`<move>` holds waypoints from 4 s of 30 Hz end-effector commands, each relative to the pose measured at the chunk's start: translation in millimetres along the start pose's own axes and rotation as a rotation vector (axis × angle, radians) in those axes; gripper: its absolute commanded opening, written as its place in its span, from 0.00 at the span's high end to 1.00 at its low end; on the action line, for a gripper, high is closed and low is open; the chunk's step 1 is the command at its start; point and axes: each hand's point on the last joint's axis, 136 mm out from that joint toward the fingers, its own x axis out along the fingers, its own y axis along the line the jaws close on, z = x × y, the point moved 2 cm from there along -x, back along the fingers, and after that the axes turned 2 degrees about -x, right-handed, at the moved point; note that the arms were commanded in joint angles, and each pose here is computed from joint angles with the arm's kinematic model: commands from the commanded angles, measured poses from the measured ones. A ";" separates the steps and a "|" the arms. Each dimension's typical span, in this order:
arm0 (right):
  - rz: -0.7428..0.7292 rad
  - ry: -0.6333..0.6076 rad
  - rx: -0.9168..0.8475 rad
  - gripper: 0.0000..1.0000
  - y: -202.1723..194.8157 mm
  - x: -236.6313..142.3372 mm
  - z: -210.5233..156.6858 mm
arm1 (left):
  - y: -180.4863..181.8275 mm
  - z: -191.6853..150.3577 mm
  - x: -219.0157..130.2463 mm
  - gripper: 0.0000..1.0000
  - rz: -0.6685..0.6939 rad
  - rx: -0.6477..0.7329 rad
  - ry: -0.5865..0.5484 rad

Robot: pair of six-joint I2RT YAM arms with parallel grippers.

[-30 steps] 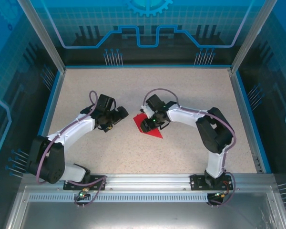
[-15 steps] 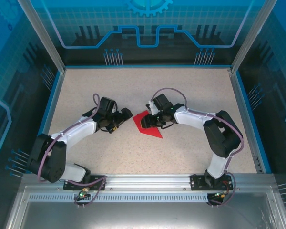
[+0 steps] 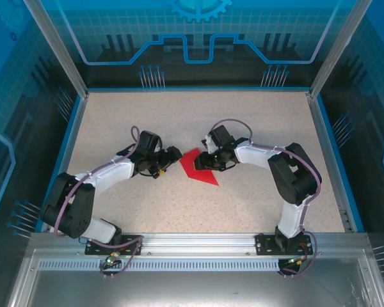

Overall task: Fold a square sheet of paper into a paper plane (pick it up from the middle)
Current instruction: Fold the wing for the fifth time at the center of the table.

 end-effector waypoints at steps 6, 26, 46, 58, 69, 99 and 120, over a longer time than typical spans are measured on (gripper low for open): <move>0.022 0.043 0.089 0.51 -24.9 9.3 -9.2 | -13.5 -24.8 21.8 0.21 -0.064 -0.033 0.120; 0.226 0.034 0.264 0.53 -41.4 5.6 -8.0 | -26.7 -54.1 69.6 0.61 -0.063 -0.106 0.249; 0.236 -0.117 0.104 0.37 -25.4 -31.4 12.1 | -44.3 -49.9 71.7 0.92 -0.109 -0.097 0.254; -0.165 -0.365 -0.451 0.25 -5.5 -66.6 -13.6 | -52.9 -45.8 58.1 0.96 -0.115 -0.092 0.227; -0.345 -0.391 -0.996 0.27 20.1 -32.4 -50.3 | -55.8 -45.7 58.3 0.96 -0.114 -0.095 0.237; -0.494 -0.468 -1.035 0.72 8.7 7.3 -22.2 | -52.3 -39.2 48.4 0.95 -0.099 -0.124 0.220; -0.024 -0.379 -0.634 0.90 30.0 -8.3 -28.1 | -34.4 12.7 -16.7 0.52 -0.156 -0.123 0.017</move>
